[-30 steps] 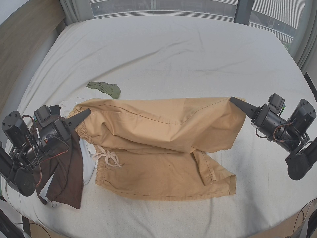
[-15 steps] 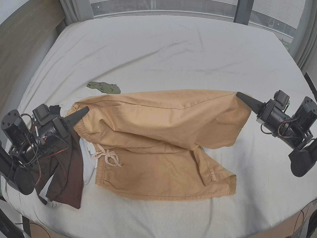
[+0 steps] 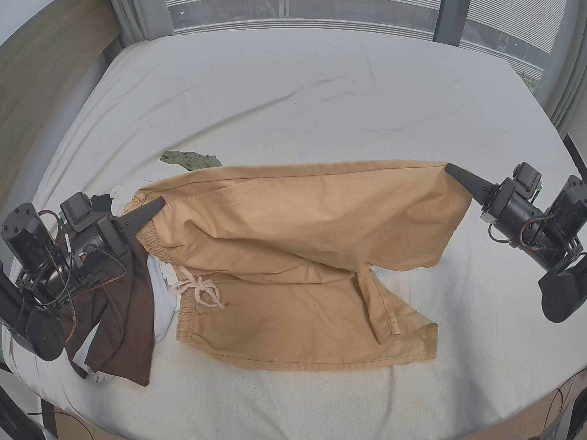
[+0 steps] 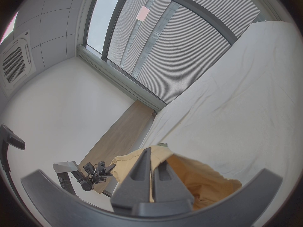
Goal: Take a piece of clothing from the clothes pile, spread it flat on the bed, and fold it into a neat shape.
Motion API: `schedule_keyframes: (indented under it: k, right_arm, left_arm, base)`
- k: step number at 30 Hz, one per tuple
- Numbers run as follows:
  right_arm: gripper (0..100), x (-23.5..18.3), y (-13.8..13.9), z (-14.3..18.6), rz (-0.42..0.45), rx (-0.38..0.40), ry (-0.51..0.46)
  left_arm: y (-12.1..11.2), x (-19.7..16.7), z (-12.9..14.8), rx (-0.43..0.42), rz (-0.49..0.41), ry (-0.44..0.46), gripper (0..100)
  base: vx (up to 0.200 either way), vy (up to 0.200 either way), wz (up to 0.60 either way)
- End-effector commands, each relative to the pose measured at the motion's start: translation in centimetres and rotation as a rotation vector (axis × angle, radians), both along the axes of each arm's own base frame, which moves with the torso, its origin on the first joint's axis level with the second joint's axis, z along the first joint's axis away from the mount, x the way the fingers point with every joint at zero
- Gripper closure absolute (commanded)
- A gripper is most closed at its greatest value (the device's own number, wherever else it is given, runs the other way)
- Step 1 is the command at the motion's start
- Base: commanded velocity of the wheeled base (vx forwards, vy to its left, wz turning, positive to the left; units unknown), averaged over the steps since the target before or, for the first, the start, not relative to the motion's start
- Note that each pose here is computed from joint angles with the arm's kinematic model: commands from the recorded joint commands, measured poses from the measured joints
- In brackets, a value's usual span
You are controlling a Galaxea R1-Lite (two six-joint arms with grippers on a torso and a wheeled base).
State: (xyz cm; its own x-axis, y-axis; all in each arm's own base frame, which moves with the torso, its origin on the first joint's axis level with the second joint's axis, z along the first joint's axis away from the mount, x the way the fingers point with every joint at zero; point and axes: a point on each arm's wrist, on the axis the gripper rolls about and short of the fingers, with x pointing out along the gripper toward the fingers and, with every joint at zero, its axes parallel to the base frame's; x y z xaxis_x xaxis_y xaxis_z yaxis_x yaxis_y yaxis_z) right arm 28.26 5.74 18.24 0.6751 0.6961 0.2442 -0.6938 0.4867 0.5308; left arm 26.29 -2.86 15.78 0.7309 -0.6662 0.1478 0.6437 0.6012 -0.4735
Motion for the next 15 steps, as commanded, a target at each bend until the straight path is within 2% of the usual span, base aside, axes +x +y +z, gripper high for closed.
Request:
schedule_keyframes:
  k: [1,15]
  right_arm:
    - [100,-0.2,-0.2,0.4,0.001,-0.001,-0.013]
    - [100,-1.3,-0.7,2.2,0.023,0.032,-0.046]
  left_arm:
    - [0.0,0.0,0.0,0.0,0.001,-0.001,100]
    - [-0.2,0.0,0.0,0.003,-0.006,-0.001,100]
  base:
    - [0.0,0.0,0.0]
    - [0.0,0.0,0.0]
